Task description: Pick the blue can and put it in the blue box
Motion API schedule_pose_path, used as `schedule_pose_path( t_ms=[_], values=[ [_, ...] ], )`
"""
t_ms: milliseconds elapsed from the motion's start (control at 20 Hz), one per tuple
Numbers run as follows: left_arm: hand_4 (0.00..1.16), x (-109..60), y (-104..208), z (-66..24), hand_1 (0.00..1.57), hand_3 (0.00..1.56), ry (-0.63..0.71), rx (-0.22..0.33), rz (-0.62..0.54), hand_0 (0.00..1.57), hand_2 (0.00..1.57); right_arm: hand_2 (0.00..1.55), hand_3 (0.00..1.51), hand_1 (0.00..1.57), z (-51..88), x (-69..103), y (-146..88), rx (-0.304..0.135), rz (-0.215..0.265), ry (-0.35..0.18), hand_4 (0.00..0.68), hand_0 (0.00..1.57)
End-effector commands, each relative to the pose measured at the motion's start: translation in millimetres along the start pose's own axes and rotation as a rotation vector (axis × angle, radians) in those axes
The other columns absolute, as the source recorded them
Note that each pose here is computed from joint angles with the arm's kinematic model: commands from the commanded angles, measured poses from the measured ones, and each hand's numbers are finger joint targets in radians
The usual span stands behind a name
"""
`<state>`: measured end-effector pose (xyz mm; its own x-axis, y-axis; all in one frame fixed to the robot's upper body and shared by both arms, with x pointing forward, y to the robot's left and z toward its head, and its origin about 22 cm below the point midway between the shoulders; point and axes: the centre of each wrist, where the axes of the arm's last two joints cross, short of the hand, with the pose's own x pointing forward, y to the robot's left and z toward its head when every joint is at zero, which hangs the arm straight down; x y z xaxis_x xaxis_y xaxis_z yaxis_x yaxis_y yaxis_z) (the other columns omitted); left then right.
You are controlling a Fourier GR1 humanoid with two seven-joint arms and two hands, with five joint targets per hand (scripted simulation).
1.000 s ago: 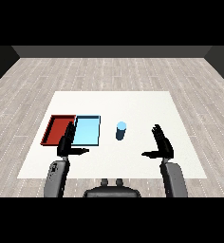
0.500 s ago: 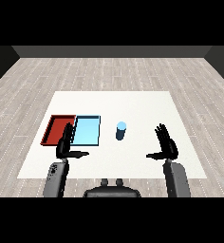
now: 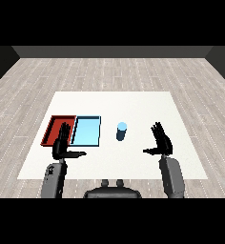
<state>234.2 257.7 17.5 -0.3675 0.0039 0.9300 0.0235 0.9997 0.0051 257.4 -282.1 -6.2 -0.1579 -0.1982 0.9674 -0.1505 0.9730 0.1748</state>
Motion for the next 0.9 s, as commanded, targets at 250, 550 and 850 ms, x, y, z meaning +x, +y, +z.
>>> schedule_pose_path(
  t_ms=[250, 550, 850],
  values=[
    [0.0, 11.1, 10.2, -2.7, 0.0, 0.0, -0.012, 0.014, -0.001, 0.0, 0.0, 0.0, 0.0, 0.0, -33.4, -3.0, 14.6, -0.028, -0.064, 0.065, 0.0, 0.0],
    [0.0, -6.5, -19.0, -20.0, 0.0, 0.0, -0.001, 0.017, 0.013, 0.0, 0.0, 0.0, 0.0, 0.0, -54.2, -38.7, 50.6, -0.037, -0.098, 0.064, 0.0, 0.0],
    [0.0, 13.3, -5.9, 5.0, 0.0, 0.0, -0.017, -0.002, -0.001, 0.0, 0.0, 0.0, 0.0, 0.0, -78.8, -47.4, 52.9, -0.02, -0.078, 0.099, 0.0, 0.0]
  ],
)
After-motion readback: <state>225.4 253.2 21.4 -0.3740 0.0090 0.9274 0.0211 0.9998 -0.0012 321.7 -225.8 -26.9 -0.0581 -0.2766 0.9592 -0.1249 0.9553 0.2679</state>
